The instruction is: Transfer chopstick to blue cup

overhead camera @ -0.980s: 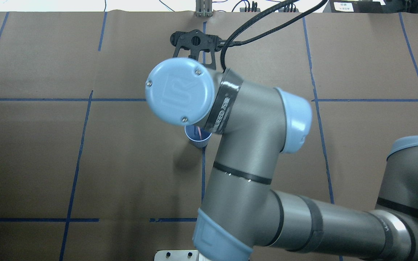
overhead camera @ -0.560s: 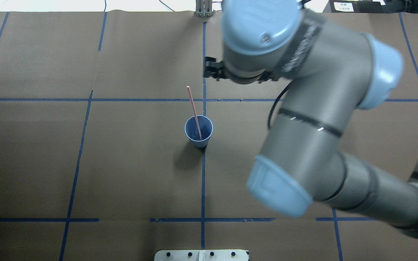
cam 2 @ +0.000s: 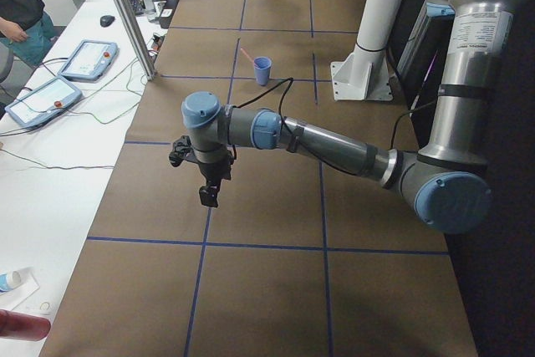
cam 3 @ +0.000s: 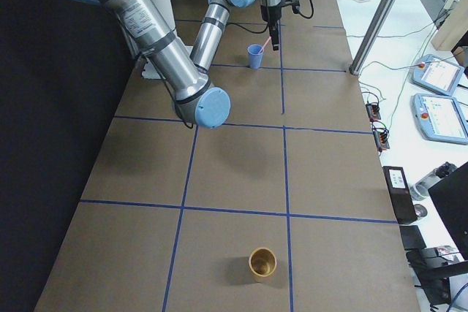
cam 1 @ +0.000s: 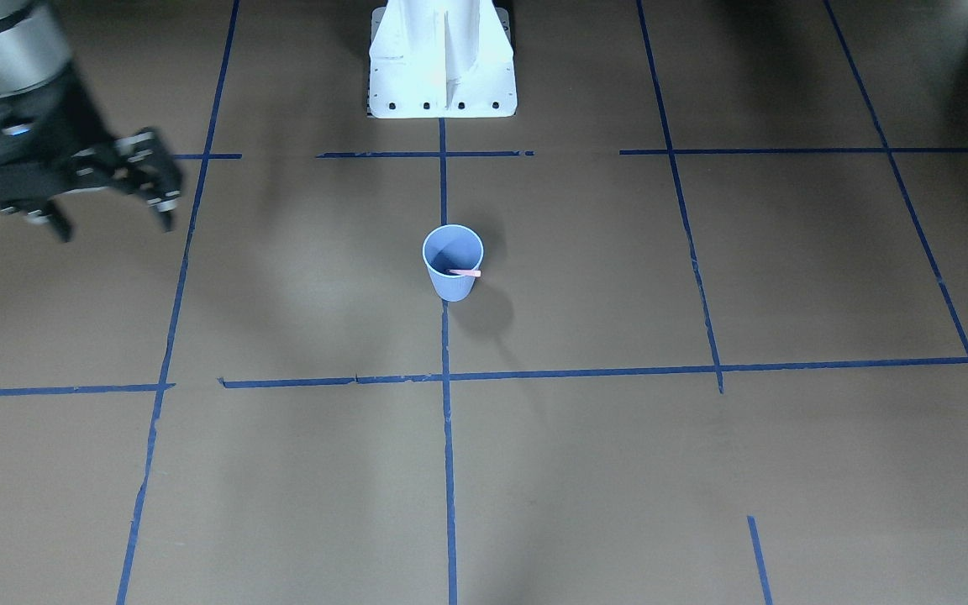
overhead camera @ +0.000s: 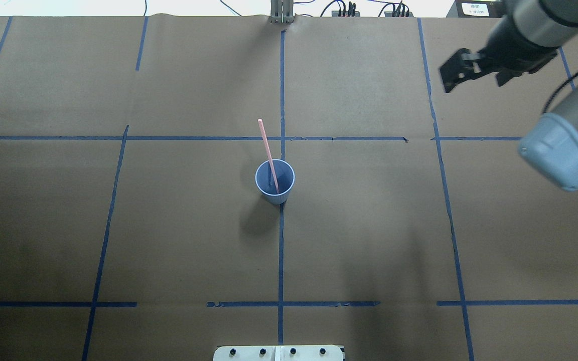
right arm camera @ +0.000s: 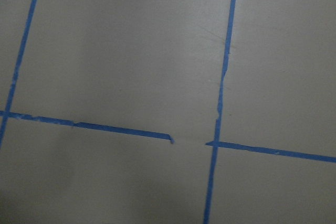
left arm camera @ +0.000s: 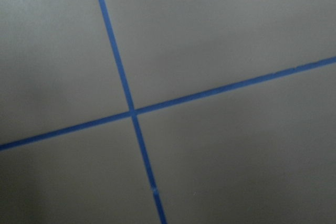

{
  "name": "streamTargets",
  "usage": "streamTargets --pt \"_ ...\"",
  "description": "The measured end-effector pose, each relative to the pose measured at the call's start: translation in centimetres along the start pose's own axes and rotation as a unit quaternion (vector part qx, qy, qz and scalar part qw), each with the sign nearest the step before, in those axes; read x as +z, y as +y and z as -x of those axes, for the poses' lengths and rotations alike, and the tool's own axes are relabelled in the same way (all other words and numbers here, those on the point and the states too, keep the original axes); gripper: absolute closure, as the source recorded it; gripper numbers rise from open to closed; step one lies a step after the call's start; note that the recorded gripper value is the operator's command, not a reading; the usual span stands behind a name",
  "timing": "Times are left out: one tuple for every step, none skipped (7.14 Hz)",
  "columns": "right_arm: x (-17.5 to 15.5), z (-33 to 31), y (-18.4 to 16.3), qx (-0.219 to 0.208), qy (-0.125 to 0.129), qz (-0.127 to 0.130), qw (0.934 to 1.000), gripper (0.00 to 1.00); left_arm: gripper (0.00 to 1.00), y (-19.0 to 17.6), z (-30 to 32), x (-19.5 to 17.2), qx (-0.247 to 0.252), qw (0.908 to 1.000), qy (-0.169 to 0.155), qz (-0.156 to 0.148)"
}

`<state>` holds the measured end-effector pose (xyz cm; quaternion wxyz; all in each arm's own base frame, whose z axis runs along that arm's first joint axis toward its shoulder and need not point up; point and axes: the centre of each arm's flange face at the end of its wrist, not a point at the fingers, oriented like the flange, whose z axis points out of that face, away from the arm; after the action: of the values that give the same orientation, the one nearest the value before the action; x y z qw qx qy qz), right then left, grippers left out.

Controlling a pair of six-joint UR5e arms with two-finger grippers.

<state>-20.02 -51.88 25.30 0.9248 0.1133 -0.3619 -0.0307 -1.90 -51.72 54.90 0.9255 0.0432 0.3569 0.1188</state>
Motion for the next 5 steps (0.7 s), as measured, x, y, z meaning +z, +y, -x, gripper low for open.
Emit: streamTargets --pt "1.7 -6.0 0.4 -0.015 0.002 0.008 0.9999 0.00 0.00 1.2 0.6 0.8 -0.004 0.9999 0.010 0.003" --pt "3.1 -12.2 0.7 -0.021 0.006 0.024 0.9995 0.00 0.00 2.4 1.3 1.5 -0.008 0.9998 0.015 0.004" --pt "4.4 -19.0 1.2 -0.024 0.010 0.046 0.9986 0.00 0.00 3.2 1.9 1.8 -0.011 0.9998 0.017 0.002" --pt "5.7 -26.9 2.6 -0.023 0.015 0.069 0.9972 0.00 0.00 3.6 2.1 1.9 -0.012 0.9998 0.018 0.000" --pt "6.5 -33.7 4.4 -0.012 0.018 0.087 0.9960 0.00 0.00 3.7 2.1 1.8 -0.012 0.9998 0.018 -0.002"
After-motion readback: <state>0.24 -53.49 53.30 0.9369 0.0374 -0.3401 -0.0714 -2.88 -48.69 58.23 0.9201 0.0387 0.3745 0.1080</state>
